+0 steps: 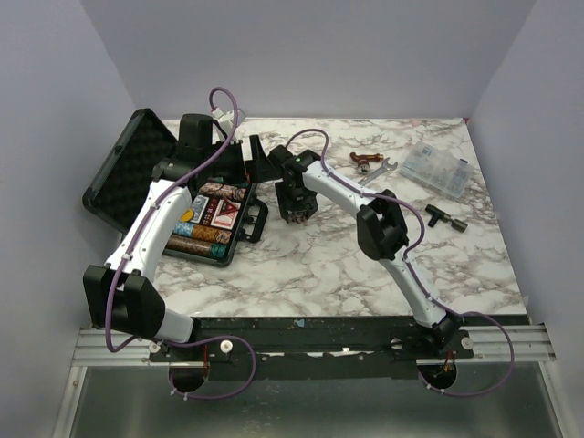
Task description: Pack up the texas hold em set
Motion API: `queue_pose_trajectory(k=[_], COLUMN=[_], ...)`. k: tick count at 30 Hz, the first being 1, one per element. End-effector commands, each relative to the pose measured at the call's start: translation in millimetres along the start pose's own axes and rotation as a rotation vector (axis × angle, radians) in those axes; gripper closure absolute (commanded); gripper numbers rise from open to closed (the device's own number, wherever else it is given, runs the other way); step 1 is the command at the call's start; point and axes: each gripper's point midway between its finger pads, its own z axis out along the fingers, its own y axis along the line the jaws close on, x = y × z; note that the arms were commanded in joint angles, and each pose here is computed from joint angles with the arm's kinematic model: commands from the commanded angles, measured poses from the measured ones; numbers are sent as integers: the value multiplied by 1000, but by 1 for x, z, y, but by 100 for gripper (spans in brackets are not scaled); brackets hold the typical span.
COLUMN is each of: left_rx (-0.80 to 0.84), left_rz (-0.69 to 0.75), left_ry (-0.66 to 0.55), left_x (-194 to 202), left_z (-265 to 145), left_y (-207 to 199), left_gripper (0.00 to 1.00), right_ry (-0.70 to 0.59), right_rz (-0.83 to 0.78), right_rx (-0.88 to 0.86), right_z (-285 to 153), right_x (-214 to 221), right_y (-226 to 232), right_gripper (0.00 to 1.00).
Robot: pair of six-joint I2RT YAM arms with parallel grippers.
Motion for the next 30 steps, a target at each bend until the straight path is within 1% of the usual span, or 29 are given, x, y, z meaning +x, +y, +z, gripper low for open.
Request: queue_pose_trajectory(k=[1, 8, 15, 24, 30], left_rx=[37, 37, 36, 35, 36], left_rz=[21, 18, 16, 13, 12], left_ry=[-27, -26, -22, -18, -18], left_x=[-5, -4, -3, -3, -3], left_z=[-8, -7, -6, -5, -4], left_y=[-10, -9, -8, -6, -6], left_gripper=[2, 2, 1, 2, 1], right_ry=[79, 74, 68, 70, 77], right_rz=[-29, -32, -44, -43, -52], right_rx=[80, 82, 98, 73, 62], right_z=[23, 29, 36, 45, 50], right_x=[23, 25, 26, 24, 23], right_y=[-10, -11, -16, -20, -17], right_gripper=[38, 45, 45, 46, 48])
